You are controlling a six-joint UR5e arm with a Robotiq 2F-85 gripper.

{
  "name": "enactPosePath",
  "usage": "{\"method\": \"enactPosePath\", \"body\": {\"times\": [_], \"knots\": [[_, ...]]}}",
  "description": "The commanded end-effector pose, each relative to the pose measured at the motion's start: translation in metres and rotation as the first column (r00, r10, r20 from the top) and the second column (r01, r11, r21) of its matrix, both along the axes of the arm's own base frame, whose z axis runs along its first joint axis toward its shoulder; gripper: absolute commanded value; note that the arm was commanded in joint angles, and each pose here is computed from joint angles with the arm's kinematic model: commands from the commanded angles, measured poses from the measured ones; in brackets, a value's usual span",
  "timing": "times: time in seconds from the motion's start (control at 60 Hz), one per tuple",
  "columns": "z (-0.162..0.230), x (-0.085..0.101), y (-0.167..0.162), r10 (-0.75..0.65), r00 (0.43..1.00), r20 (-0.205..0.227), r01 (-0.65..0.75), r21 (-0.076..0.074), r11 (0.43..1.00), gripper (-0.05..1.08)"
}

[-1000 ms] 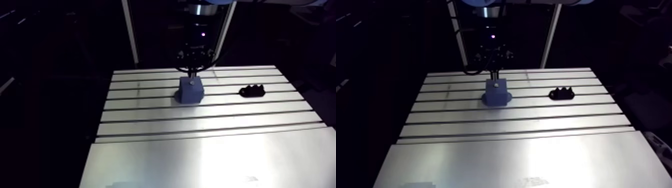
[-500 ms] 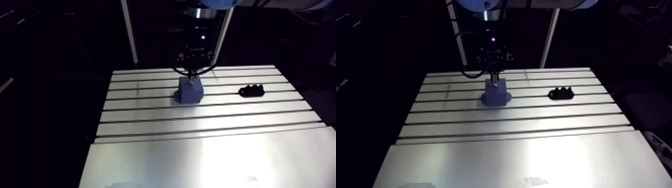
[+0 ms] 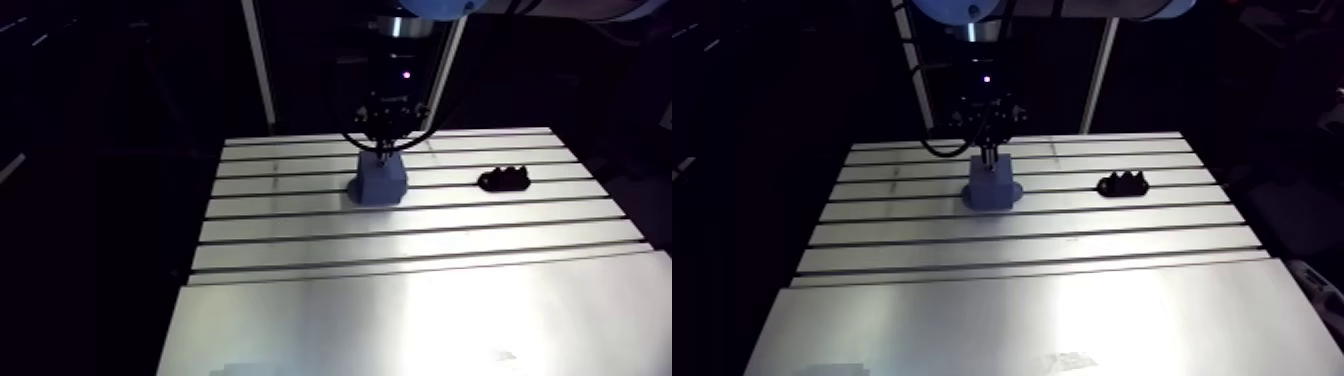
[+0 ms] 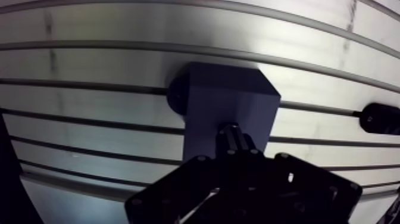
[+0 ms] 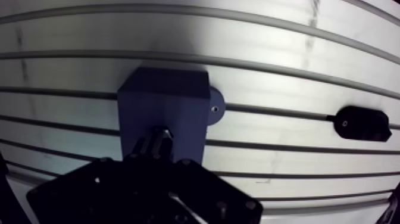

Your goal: Pick up the M10 bolt and insert it into the hex recess until seated.

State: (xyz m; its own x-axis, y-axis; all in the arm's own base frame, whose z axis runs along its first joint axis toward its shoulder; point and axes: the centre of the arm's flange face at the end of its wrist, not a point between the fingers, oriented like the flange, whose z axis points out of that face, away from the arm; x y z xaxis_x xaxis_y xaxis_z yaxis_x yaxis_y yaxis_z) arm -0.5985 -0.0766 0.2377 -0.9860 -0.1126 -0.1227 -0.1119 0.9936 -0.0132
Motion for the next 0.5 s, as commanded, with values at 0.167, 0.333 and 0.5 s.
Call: {"method": "enactPosePath", "body": {"times": [0.167, 0.333, 0.5], "knots": [[-0.002, -0.0022, 0.0004, 0.008, 1.0, -0.01, -0.008, 0.001, 1.0, 1.08], [-0.0026, -0.0018, 0.0002, 0.008, 1.0, -0.009, -0.008, -0.001, 1.0, 1.08], [-0.002, -0.0023, 0.0002, 0.01, 1.0, -0.01, -0.01, -0.001, 1.0, 1.08]]}}
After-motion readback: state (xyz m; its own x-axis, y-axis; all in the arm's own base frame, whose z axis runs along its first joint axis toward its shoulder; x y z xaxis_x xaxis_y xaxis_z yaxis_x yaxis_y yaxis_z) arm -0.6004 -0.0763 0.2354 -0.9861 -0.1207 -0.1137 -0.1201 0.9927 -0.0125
